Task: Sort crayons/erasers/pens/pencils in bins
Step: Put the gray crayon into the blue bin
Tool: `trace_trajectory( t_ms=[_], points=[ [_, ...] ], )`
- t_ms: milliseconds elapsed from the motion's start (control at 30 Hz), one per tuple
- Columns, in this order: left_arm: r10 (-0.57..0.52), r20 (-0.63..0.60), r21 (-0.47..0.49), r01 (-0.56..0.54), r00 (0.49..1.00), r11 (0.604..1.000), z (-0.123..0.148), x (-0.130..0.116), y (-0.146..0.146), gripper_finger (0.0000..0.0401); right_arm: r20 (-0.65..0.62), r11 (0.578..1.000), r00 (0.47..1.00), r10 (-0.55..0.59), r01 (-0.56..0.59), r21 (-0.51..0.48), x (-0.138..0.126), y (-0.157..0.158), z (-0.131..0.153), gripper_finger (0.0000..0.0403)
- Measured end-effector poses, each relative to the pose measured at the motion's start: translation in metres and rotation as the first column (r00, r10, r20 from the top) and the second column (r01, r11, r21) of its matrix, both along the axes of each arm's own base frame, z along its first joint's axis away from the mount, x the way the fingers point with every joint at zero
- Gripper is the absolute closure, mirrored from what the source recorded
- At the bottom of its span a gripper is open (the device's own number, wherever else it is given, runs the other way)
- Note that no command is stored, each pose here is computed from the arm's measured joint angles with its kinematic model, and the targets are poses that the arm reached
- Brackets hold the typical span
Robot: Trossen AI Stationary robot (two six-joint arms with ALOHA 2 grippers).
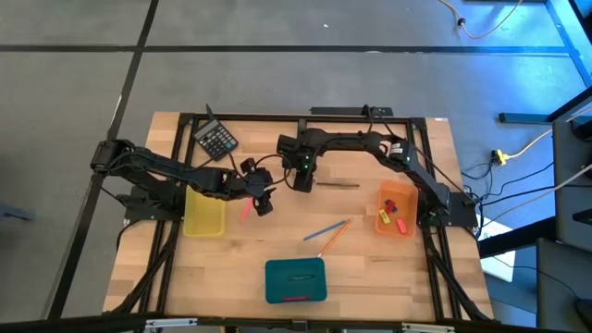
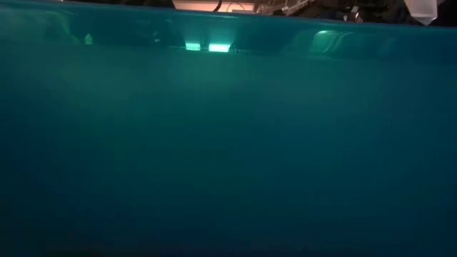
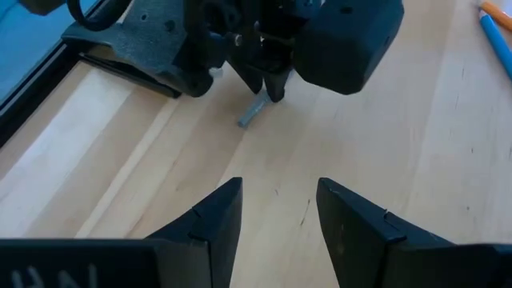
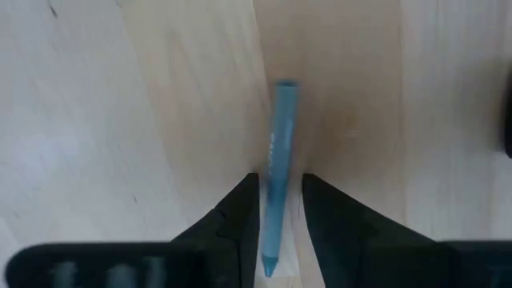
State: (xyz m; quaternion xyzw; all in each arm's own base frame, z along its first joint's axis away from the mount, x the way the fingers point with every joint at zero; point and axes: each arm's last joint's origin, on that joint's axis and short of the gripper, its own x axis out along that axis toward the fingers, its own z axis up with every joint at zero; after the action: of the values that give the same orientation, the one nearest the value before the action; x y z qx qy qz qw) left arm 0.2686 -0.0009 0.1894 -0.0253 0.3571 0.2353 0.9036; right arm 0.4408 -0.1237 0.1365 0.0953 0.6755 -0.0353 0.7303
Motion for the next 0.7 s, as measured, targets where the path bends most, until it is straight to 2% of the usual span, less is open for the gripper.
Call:
trace_trajectory(
  t_ms=[200,467,700],
  points=[
    [-0.011,0.001,-0.003,0.011,1.0,1.0,-0.0001,-0.0001,-0.004,0.0245,-0.021,1.0,1.0,-0.004,0.004,0.006,0.0003,-0.0001,-0.008,0.0313],
    [-0.014,0.005,-0.008,0.014,1.0,1.0,-0.0001,-0.0001,-0.0061,0.0245,-0.022,1.0,1.0,0.015,-0.015,0.002,0.0001,-0.0029,-0.0068,0.0379],
    [-0.002,0.012,-0.02,0.003,1.0,1.0,-0.0001,-0.0001,-0.0061,0.0245,-0.014,1.0,1.0,0.021,-0.021,0.023,-0.0013,-0.0074,-0.0069,0.0372]
  ],
)
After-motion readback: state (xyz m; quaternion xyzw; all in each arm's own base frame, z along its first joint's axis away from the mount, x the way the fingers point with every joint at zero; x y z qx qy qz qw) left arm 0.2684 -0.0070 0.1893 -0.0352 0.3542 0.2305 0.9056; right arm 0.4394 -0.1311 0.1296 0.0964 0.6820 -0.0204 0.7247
